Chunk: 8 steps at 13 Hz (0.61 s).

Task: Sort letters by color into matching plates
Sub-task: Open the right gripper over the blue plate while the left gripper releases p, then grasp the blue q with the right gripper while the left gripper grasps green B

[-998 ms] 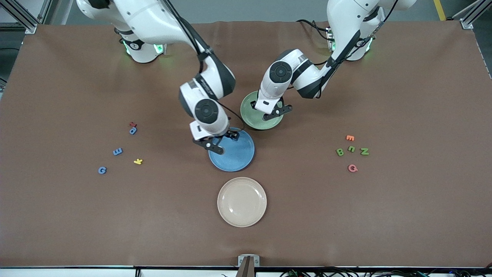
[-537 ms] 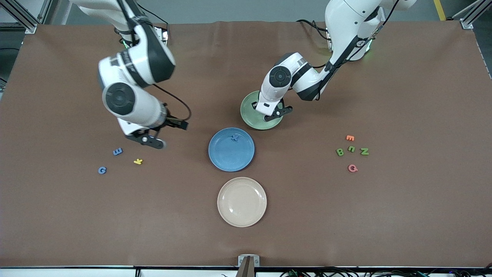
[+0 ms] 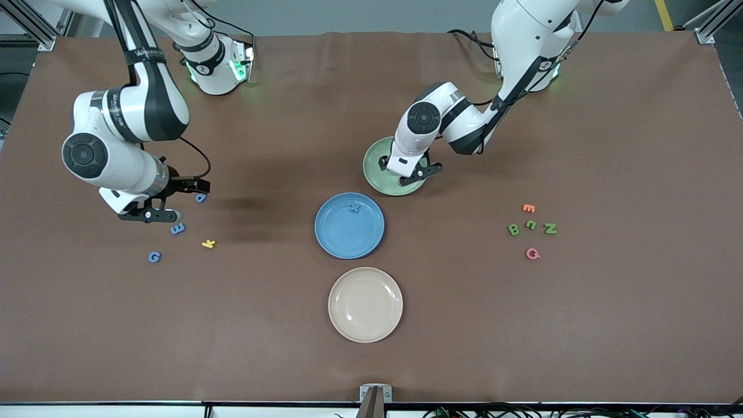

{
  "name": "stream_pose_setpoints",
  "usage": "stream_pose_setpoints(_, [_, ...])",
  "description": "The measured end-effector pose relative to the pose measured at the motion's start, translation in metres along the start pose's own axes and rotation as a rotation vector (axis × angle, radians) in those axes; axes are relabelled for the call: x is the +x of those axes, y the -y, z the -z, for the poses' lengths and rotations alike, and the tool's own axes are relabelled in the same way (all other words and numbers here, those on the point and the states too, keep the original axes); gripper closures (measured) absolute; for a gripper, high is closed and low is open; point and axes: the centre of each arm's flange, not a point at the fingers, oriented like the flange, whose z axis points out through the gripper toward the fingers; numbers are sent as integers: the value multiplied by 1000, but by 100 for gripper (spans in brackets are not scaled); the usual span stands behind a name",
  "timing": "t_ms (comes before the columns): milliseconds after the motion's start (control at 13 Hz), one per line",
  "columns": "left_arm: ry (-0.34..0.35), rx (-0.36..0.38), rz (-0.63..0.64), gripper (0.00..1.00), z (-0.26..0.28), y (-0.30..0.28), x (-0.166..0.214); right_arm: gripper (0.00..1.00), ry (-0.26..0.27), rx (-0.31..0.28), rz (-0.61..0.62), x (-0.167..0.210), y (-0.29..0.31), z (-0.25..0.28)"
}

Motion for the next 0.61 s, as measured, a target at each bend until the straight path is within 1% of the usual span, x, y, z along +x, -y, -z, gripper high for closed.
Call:
stream_pose_setpoints(77, [-19,-27,1,0,16,-5,8,0,-24,5,19,-1,-14,-17])
stream_pose_setpoints(230, [-64,-71,13,0,51,-7,34,0,-68,10,33,-7,-24,-45])
stream_pose_setpoints(307, [-90,-79,25,1,67,-1,51,0,-87,10,37,-10,-25,-54])
stream_pose_setpoints(384, [-116,-78,39,2,80,7,69,0,-102,11,40,-12,-25,-60])
stream_pose_setpoints(461, [-139,-61,45,2,89,19,86,0,-117,12,41,-14,-26,-67])
stream_pose_setpoints(614, [-181,-2,40,5,101,45,120,0,-138,14,37,-19,-30,-86])
